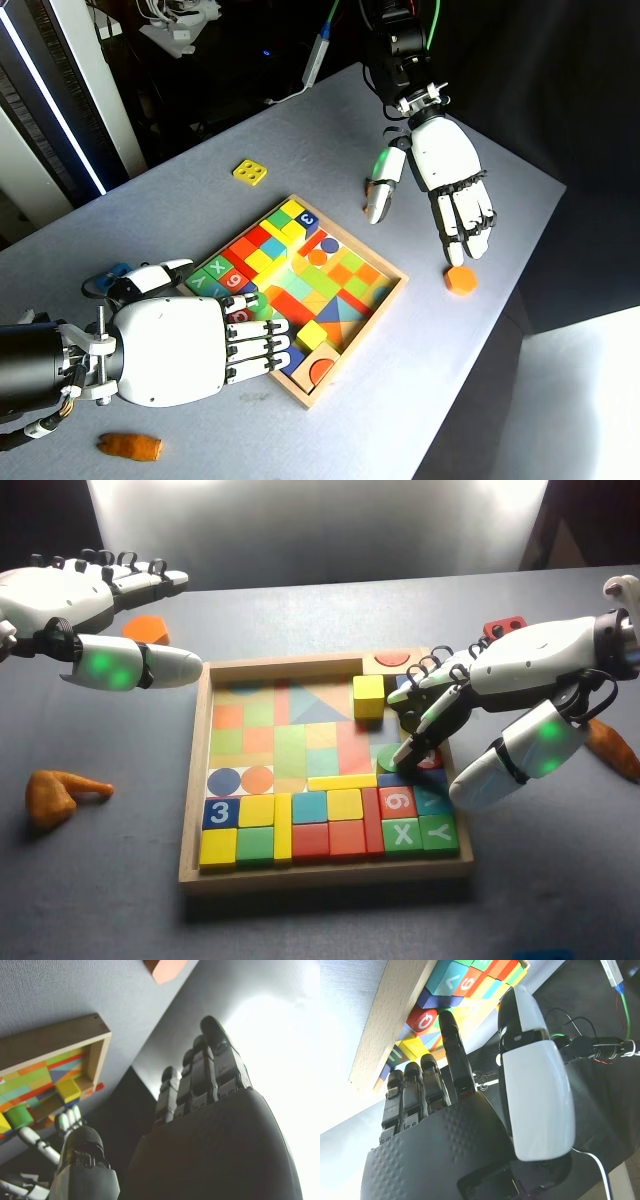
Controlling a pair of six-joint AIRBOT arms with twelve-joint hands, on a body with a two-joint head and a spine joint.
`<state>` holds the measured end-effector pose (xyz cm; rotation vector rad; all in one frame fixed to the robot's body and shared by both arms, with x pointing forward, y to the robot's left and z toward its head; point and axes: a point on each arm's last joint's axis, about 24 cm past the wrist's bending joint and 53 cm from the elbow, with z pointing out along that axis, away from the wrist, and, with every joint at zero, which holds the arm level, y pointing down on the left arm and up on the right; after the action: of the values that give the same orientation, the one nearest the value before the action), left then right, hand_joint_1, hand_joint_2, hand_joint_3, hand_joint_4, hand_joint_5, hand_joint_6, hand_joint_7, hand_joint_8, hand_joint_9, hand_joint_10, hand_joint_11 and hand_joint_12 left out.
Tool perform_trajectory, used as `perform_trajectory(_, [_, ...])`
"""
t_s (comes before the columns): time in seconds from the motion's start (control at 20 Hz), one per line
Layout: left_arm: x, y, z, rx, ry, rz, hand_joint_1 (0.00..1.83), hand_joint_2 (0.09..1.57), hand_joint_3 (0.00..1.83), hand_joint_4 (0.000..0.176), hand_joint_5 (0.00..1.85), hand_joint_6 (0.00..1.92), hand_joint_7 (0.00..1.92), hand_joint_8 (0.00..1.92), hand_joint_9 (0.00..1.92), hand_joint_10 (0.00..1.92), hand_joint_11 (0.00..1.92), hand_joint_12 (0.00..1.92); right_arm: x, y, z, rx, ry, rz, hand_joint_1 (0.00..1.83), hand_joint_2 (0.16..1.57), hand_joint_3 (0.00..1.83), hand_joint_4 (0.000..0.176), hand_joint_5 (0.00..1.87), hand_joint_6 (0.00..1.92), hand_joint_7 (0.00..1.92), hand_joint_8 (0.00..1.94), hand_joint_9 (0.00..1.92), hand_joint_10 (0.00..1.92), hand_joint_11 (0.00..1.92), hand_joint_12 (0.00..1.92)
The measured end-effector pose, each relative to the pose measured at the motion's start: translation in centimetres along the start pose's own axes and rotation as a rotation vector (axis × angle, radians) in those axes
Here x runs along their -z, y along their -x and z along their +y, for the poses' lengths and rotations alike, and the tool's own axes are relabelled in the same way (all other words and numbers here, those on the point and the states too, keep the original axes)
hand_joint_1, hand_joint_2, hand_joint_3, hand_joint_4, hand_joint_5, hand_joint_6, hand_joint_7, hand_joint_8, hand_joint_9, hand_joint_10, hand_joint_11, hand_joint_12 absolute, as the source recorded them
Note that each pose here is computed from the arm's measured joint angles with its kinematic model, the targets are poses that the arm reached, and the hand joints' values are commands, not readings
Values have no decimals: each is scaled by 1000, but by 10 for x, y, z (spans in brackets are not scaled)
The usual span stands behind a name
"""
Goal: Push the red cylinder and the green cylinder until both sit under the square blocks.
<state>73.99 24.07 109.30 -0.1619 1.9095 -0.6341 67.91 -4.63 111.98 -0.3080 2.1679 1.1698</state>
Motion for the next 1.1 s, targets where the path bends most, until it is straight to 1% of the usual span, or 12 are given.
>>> perform_trajectory(0.1, [0, 0, 0, 0, 0, 0, 0, 1052, 0, 146, 18, 1, 0, 0, 111, 13, 0, 783, 0, 3, 5, 27, 5, -1, 179, 1070, 0, 175, 579, 1, 0, 0, 0, 0, 0, 22])
perform_trajectory(0.15, [0, 0, 0, 0, 0, 0, 0, 1062, 0, 145, 17, 0, 0, 0, 250, 25, 30, 1073, 0, 5, 8, 47, 9, -1, 227, 1064, 0, 167, 584, 4, 3, 1, 0, 0, 0, 0])
perform_trajectory(0.35, [0, 1, 1, 1, 3, -3, 0, 1070, 1, 118, 29, 2, 0, 0, 201, 4, 0, 1016, 2, 19, 25, 89, 52, -36, 255, 1074, 2, 144, 573, 1, 3, 0, 0, 0, 35, 18])
perform_trajectory(0.4, [0, 1, 1, 2, 7, -5, 0, 1091, 5, 102, 30, 1, 0, 0, 179, 3, 0, 963, 3, 24, 31, 87, 70, -49, 254, 1073, 1, 117, 592, 8, 24, 8, 0, 0, 43, 23])
perform_trajectory(0.45, [3, 3, 2, -5, 8, -8, 0, 1079, 0, 105, 24, 1, 0, 0, 160, 3, 0, 915, 5, 32, 40, 78, 100, -73, 263, 1068, 0, 109, 604, 11, 36, 11, 0, 0, 57, 33])
perform_trajectory(0.55, [4, 6, 2, -2, 7, -17, 0, 1057, 0, 141, 22, 0, 0, 0, 142, 2, 0, 921, 13, 40, 56, 86, 148, -111, 335, 1043, 1, 64, 635, 2, 64, 2, 0, 0, 0, 544])
perform_trajectory(0.6, [5, 8, 3, -4, 10, -19, 0, 1074, 3, 147, 22, 0, 0, 0, 117, 5, 0, 844, 17, 42, 60, 86, 163, -122, 319, 1046, 2, 41, 637, 2, 53, 0, 0, 0, 0, 567])
perform_trajectory(0.7, [7, 10, 3, -1, 8, -24, 0, 1084, 3, 146, 26, 1, 0, 0, 106, 2, 0, 782, 26, 53, 63, 83, 182, -164, 281, 1035, 0, 47, 641, 1, 50, 0, 0, 0, 0, 524])
perform_trajectory(0.8, [10, 12, 1, 2, -3, -36, 0, 1095, 1, 143, 25, 1, 0, 0, 71, 9, 0, 622, 37, 70, 60, 69, 183, -230, 277, 1028, 0, 0, 603, 0, 4, 0, 0, 0, 0, 321])
perform_trajectory(0.95, [16, 13, -1, 19, -12, -48, 12, 1112, 0, 117, 19, 1, 0, 0, 127, 12, 0, 923, 56, 88, 58, 17, 206, -331, 257, 1034, 1, 0, 559, 5, 10, 4, 0, 0, 0, 5])
perform_trajectory(1.05, [24, 20, -5, 27, -32, -76, 9, 1113, 0, 121, 10, 6, 0, 0, 148, 13, 0, 1039, 65, 94, 49, -38, 215, -384, 214, 1043, 4, 20, 498, 0, 12, 4, 0, 0, 0, 0])
perform_trajectory(1.1, [30, 25, -8, 31, -45, -95, 21, 1120, 0, 137, 7, 2, 0, 0, 86, 23, 0, 874, 70, 95, 41, -58, 207, -409, 214, 1051, 8, 33, 461, 0, 12, 3, 0, 0, 0, 0])
